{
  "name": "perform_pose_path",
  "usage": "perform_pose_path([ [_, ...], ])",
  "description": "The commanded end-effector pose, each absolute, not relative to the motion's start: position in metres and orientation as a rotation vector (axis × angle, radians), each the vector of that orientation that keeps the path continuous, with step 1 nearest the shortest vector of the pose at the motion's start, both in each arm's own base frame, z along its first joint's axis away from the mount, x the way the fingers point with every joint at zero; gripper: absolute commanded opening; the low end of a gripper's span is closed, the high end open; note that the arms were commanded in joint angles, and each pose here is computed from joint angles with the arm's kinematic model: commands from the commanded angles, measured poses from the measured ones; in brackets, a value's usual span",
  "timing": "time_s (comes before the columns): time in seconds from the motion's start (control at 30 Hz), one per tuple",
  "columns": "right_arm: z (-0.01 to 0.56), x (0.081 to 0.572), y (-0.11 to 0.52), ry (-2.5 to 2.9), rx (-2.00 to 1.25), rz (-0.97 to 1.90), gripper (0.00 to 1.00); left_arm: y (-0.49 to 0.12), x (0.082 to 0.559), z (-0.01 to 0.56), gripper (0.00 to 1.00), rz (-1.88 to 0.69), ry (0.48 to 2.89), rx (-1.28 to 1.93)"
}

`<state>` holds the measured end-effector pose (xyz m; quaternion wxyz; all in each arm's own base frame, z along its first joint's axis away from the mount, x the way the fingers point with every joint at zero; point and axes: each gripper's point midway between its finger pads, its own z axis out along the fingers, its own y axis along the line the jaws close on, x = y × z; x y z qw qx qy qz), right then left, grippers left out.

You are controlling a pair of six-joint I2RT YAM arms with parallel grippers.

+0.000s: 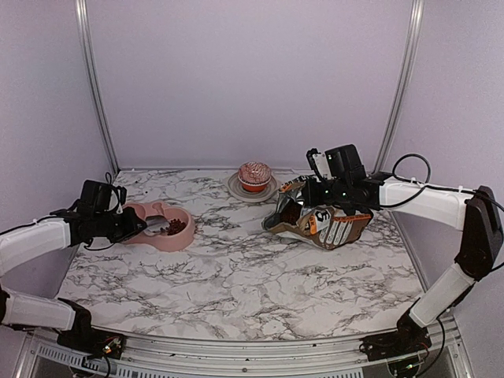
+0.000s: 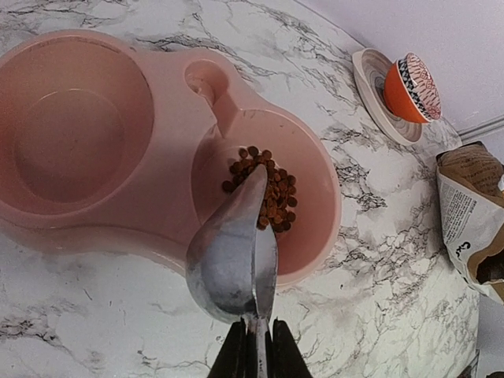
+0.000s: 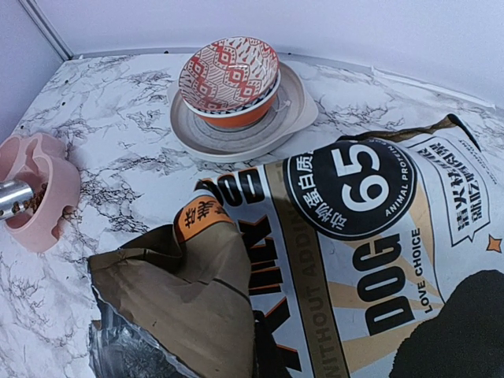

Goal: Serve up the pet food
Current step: Place the pet food in the pet food bowl.

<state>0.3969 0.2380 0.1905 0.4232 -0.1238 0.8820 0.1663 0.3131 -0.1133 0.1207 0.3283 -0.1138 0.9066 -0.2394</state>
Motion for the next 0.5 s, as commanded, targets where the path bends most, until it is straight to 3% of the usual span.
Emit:
perform_pose_path([
  [0.0, 0.212, 0.414, 0.228, 2.147, -0.265, 0.38, 0.0, -0.111, 0.313, 0.121, 0.0, -0.5, 2.433, -0.233],
  [0.47, 0.211, 0.411, 0.23, 2.153, -0.287, 0.389, 0.0, -0.124, 0.314, 0.139, 0.0, -0.354, 2.491, -0.05],
])
